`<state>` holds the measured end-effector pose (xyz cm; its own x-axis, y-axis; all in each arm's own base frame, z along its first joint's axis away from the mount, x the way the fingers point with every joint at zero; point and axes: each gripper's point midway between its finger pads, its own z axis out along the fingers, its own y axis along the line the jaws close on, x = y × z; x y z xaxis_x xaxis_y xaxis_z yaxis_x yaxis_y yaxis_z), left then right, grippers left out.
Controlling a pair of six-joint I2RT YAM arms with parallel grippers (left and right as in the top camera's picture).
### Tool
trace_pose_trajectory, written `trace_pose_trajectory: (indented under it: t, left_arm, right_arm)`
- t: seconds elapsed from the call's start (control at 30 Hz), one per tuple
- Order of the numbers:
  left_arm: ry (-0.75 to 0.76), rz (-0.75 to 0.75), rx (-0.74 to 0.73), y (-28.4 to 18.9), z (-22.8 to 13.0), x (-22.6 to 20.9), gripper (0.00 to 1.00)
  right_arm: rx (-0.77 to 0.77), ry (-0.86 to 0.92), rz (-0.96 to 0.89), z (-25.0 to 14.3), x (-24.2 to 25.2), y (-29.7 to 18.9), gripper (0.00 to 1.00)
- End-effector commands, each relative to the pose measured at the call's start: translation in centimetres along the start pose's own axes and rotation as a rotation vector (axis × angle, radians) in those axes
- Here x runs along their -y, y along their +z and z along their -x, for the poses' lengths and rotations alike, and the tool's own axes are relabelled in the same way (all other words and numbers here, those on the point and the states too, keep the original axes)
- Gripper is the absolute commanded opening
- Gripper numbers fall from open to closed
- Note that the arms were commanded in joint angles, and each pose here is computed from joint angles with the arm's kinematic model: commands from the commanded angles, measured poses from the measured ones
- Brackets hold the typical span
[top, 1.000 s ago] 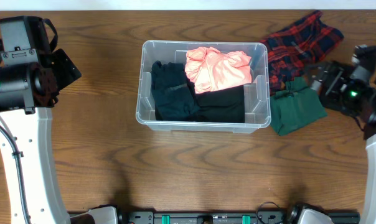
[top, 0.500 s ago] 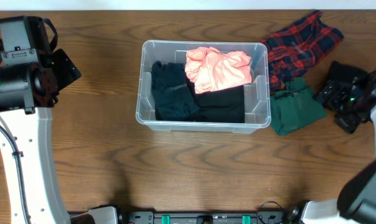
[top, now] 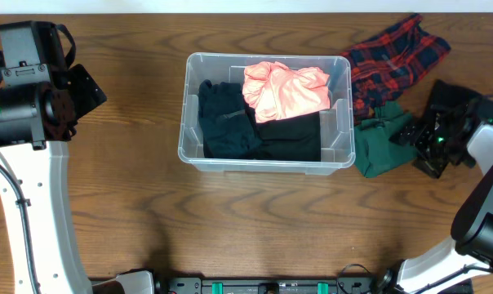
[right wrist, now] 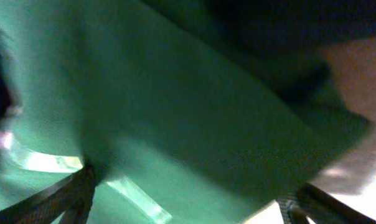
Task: Pack container
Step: 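Reach the right gripper to the green cloth and grasp it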
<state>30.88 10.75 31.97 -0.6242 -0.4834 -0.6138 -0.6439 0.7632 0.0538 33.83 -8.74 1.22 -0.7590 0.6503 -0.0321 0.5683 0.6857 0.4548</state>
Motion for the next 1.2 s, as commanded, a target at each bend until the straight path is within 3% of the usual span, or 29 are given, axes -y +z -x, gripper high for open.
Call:
trace_pose_trajectory:
  t: [0.0, 0.13, 0.27, 0.4, 0.67, 0.87, 1.07, 1.17]
  left_arm:
    - [-0.008, 0.016, 0.001, 0.0, 0.0, -0.4, 0.98]
    - [-0.008, 0.016, 0.001, 0.0, 0.0, -0.4, 0.98]
    - [-0.008, 0.016, 0.001, 0.0, 0.0, -0.4, 0.98]
    - [-0.008, 0.016, 0.001, 0.0, 0.0, -0.4, 0.98]
    - [-0.008, 0.016, 0.001, 0.0, 0.0, -0.4, 0.98]
    - [-0.008, 0.016, 0.001, 0.0, 0.0, -0.4, 0.98]
    - [-0.008, 0.016, 0.001, 0.0, 0.0, -0.4, 0.98]
    - [-0.008, 0.016, 0.001, 0.0, 0.0, -0.4, 0.98]
  right_arm:
    - [-0.041, 0.055, -0.009, -2.4, 1.9, 2.4, 0.85]
    - [-0.026, 0.046, -0.005, -2.8, 2.3, 3.1, 0.62]
    - [-0.021, 0.034, 0.012, -2.7, 1.9, 2.9, 0.33]
    - [0.000, -0.011, 0.111, -2.1, -0.6, 1.3, 0.23]
    - [0.246, -0.273, 0.271, -0.9, -11.1, -10.5, 0.22]
    - [0.455, -0.575, 0.440, -4.6, -21.6, -20.0, 0.22]
    - [0.472, -0.712, 0.564, -8.5, -27.5, -21.7, 0.24]
    - [0.456, -0.661, 0.468, -7.9, -26.0, -20.1, 0.36]
